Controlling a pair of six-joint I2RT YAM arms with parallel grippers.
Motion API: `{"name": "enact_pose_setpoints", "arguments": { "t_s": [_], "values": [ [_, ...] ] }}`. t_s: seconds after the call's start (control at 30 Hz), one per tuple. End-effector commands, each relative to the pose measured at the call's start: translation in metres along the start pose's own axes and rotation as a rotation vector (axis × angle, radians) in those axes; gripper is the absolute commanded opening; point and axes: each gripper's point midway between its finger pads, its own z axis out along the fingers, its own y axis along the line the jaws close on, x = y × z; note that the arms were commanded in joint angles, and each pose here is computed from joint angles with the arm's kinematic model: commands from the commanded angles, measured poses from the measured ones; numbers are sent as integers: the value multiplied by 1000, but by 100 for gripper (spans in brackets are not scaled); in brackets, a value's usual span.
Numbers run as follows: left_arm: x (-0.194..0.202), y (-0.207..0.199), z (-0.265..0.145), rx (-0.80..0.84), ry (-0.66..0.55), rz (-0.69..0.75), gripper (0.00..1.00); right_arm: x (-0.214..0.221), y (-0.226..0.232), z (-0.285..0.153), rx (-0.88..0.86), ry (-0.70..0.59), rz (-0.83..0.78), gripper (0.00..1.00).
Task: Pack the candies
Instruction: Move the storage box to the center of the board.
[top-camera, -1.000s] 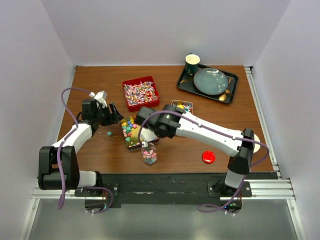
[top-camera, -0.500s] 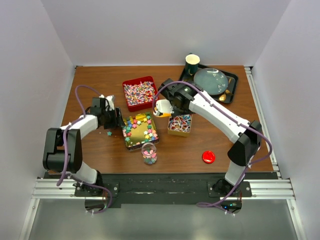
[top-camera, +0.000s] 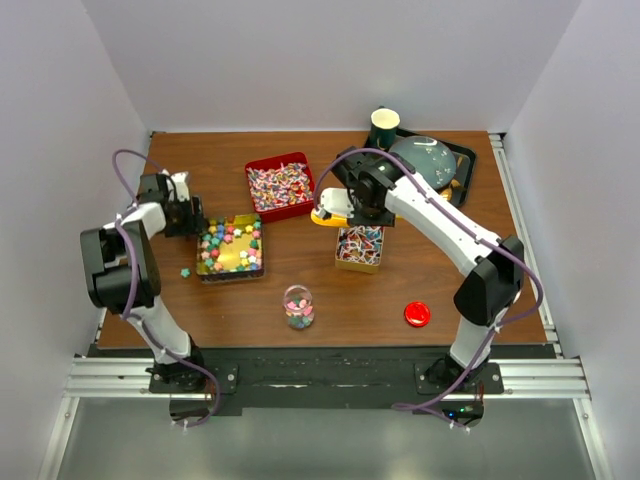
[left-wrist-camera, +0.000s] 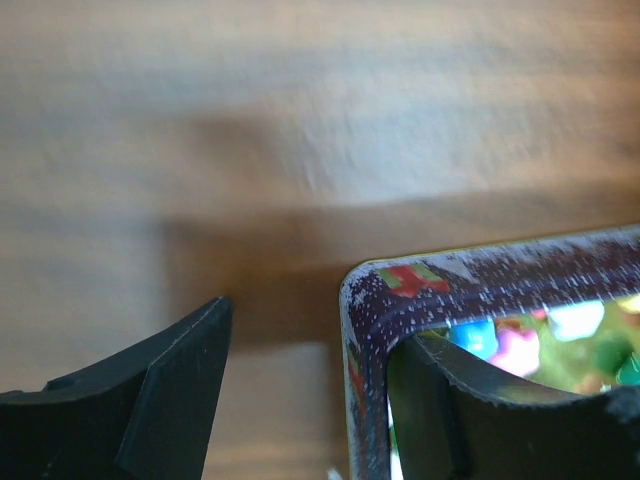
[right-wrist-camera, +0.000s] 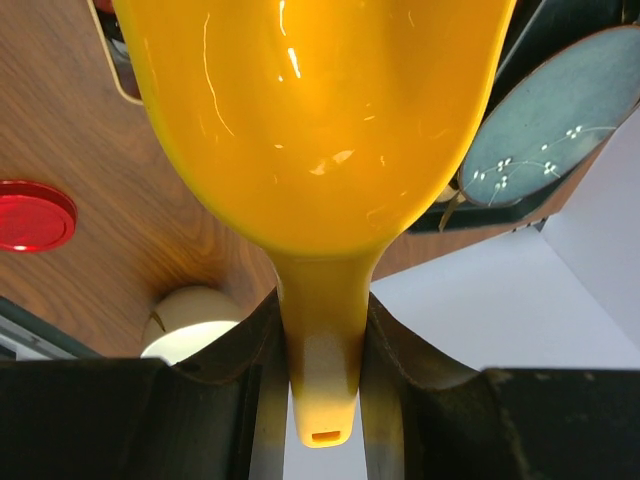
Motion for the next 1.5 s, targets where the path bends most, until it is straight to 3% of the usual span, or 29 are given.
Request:
{"name": "enact_pose_setpoints", "arguments": {
  "t_s": [0.0, 0.13, 0.23, 0.5, 0.6, 0.67, 0.73, 0.87, 0.9, 1.0, 1.03, 1.1, 1.23, 1.47],
  "values": [
    [-42, 30, 15, -91, -33, 160, 66, -17, -7, 2, 2, -59, 40, 0],
    [-78, 56, 17, -174, -58, 204, 66, -16, -7, 7, -10, -51, 41, 0],
    [-84, 65, 18, -177, -46, 181, 66, -16, -10, 10, -10, -50, 47, 0],
    [-63, 75, 2, -233, -18, 114, 66, -15, -17, 14, -8, -39, 62, 0],
    [-74, 74, -20, -230, -77, 86, 67, -14, -24, 11, 11, -44, 72, 0],
    [-110, 66, -49, -244, -221, 27, 68, -12, -27, 12, 11, -46, 87, 0],
    [-152, 36, -79, -165, -383, 29, 71, -12, -29, 11, 6, -51, 102, 0],
    [-189, -52, -95, -1, -464, 224, 73, -4, -29, 17, -14, -46, 132, 0],
    [-190, -88, -99, 144, -478, 301, 73, -2, -29, 19, -17, -42, 137, 0],
    [-174, -166, -96, 453, -447, 508, 71, 4, -33, 23, -34, -54, 184, 0],
    [-156, -185, -80, 518, -379, 558, 70, 6, -33, 23, -41, -52, 196, 0],
    [-144, -218, -78, 614, -355, 648, 66, 16, -33, 26, -69, -44, 232, 0],
    [-98, -266, -53, 722, -238, 852, 64, 34, -32, 32, -103, -28, 309, 0],
    [-64, -290, -20, 713, -131, 942, 65, 58, -26, 36, -131, -3, 381, 0]
  ]
}}
